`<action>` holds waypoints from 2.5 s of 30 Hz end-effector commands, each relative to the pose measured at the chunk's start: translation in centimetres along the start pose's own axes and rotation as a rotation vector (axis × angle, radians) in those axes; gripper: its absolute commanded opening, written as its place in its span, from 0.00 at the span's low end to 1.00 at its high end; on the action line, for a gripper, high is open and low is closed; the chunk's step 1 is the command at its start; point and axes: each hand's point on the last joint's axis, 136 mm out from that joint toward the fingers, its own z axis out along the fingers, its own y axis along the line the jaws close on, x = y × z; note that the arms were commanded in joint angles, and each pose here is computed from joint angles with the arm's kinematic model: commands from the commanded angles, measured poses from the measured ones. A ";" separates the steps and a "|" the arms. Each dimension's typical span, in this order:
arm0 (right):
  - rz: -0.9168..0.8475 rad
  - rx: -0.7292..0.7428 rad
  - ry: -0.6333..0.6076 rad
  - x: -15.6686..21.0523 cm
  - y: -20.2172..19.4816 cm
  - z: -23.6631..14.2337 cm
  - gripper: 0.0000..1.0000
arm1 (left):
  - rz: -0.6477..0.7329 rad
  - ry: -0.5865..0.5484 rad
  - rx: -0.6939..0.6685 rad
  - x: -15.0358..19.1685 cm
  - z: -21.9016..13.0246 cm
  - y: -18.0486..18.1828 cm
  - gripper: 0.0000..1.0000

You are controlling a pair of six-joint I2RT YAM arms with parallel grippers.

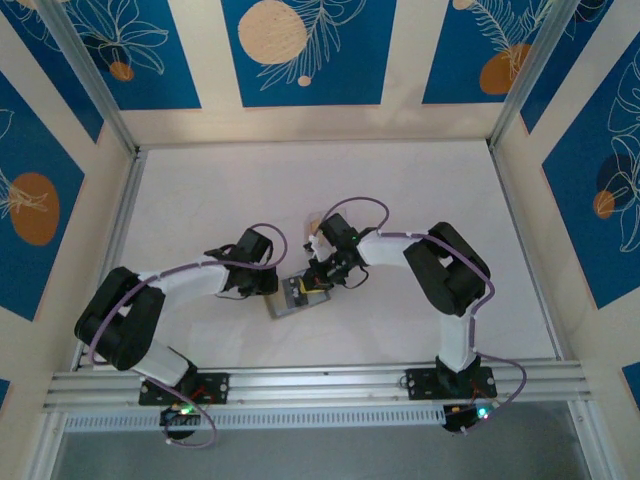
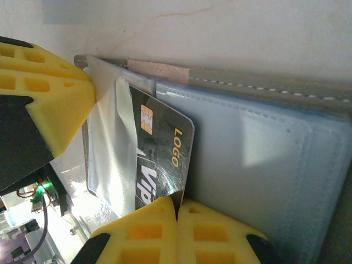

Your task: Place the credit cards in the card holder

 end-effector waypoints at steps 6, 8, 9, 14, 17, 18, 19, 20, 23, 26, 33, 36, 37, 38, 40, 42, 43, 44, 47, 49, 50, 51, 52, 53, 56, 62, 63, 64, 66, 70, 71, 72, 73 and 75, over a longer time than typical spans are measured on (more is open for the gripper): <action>0.021 0.031 0.102 1.6 -0.4 1.7 0.00 | 0.004 0.084 -0.082 2.8 1.8 2.6 0.13; 0.023 0.028 0.099 1.5 0.0 1.8 0.00 | 0.002 0.082 -0.081 2.9 1.8 2.5 0.13; 0.025 0.028 0.098 1.5 0.1 1.9 0.00 | 0.001 0.081 -0.080 2.9 1.8 2.5 0.13; 0.029 0.012 0.084 1.8 1.0 2.7 0.00 | 0.001 0.081 -0.074 3.1 1.8 2.5 0.13; 0.024 0.000 0.073 1.8 1.6 3.3 0.00 | 0.001 0.078 -0.068 3.0 1.8 2.3 0.13; 0.025 -0.009 0.070 1.8 1.9 3.5 0.00 | 0.002 0.078 -0.067 3.0 1.8 2.2 0.13; 0.026 -0.017 0.066 1.7 2.1 3.7 0.00 | 0.001 0.078 -0.065 3.0 1.7 2.2 0.13; 0.027 -0.027 0.062 1.6 2.3 3.8 0.00 | 0.002 0.078 -0.063 3.0 1.7 2.1 0.13; 0.036 -0.043 0.048 1.7 2.5 4.1 0.00 | 0.002 0.076 -0.061 3.0 1.7 2.0 0.13; 0.016 -0.022 0.014 1.6 2.5 3.2 0.09 | 0.000 0.074 -0.059 2.9 1.6 2.0 0.14; -0.024 0.043 -0.030 1.0 3.0 -0.5 0.28 | -0.028 0.049 0.034 2.1 0.1 0.5 0.18; -0.029 0.064 -0.026 1.1 2.8 -1.0 0.29 | -0.053 0.025 0.089 1.4 -1.3 -0.1 0.19; -0.028 0.067 -0.027 1.0 2.7 -1.1 0.30 | -0.058 0.020 0.095 1.3 -1.6 -0.1 0.19; -0.030 0.066 -0.029 1.0 2.8 -1.3 0.30 | -0.064 0.015 0.102 1.3 -2.0 0.0 0.19; -0.028 0.067 -0.029 0.9 2.7 -1.5 0.30 | -0.074 0.005 0.107 1.3 -2.4 0.2 0.19; -0.026 0.091 -0.037 0.7 2.4 -1.6 0.29 | -0.078 0.003 0.093 1.4 -2.5 0.7 0.18; -0.024 0.098 -0.043 0.6 2.2 -1.6 0.28 | -0.078 0.005 0.088 1.4 -2.5 0.9 0.17; -0.023 0.106 -0.049 0.4 2.2 -1.7 0.24 | -0.079 0.013 0.082 1.6 -2.3 1.1 0.17; -0.032 0.146 -0.058 -0.1 2.1 -1.6 0.02 | -0.081 0.026 0.076 1.9 -1.7 1.3 0.14; -0.043 0.169 -0.056 -0.2 2.1 -1.4 0.00 | -0.080 0.036 0.066 2.1 -1.3 1.5 0.12; -0.047 0.174 -0.051 -0.3 2.2 -1.1 0.00 | -0.080 0.041 0.063 2.2 -1.2 1.6 0.11; -0.046 0.182 -0.048 -0.3 2.2 -1.0 0.00 | -0.083 0.044 0.060 2.3 -1.0 1.7 0.10; -0.044 0.193 -0.043 -0.4 2.0 -0.7 0.00 | -0.083 0.048 0.056 2.4 -0.9 1.8 0.10; -0.043 0.203 -0.036 -0.3 1.9 -0.5 0.00 | -0.084 0.049 0.053 2.5 -0.7 1.9 0.10; -0.048 0.214 -0.026 -0.4 1.8 0.0 0.00 | -0.087 0.060 0.042 2.8 -0.3 2.3 0.09; -0.044 0.250 0.003 -0.2 1.3 1.4 0.00 | -0.089 0.068 0.037 3.1 0.1 2.5 0.09; -0.044 0.250 0.006 -0.2 1.4 1.6 0.00 | -0.087 0.067 0.037 3.1 0.1 2.5 0.09; -0.045 0.248 0.010 -0.1 1.5 1.7 0.00 | -0.088 0.070 0.035 3.2 0.1 2.6 0.09; -0.051 0.222 0.015 0.0 2.1 2.1 0.00 | -0.086 0.068 0.037 3.2 0.2 2.6 0.09; -0.067 0.190 0.021 0.2 3.5 2.6 0.00 | -0.082 0.070 0.041 3.3 0.4 2.5 0.09; -0.072 0.176 0.020 0.1 4.1 2.7 0.00 | -0.078 0.070 0.046 3.3 0.4 2.4 0.09; -0.073 0.161 0.022 0.1 4.5 2.8 0.00 | -0.075 0.069 0.049 3.3 0.5 2.2 0.09; -0.073 0.147 0.022 0.1 4.9 3.0 0.00 | -0.074 0.073 0.049 3.3 0.6 2.2 0.09; -0.072 0.109 0.033 0.4 5.8 3.4 0.00 | -0.072 0.075 0.052 3.4 0.7 2.0 0.09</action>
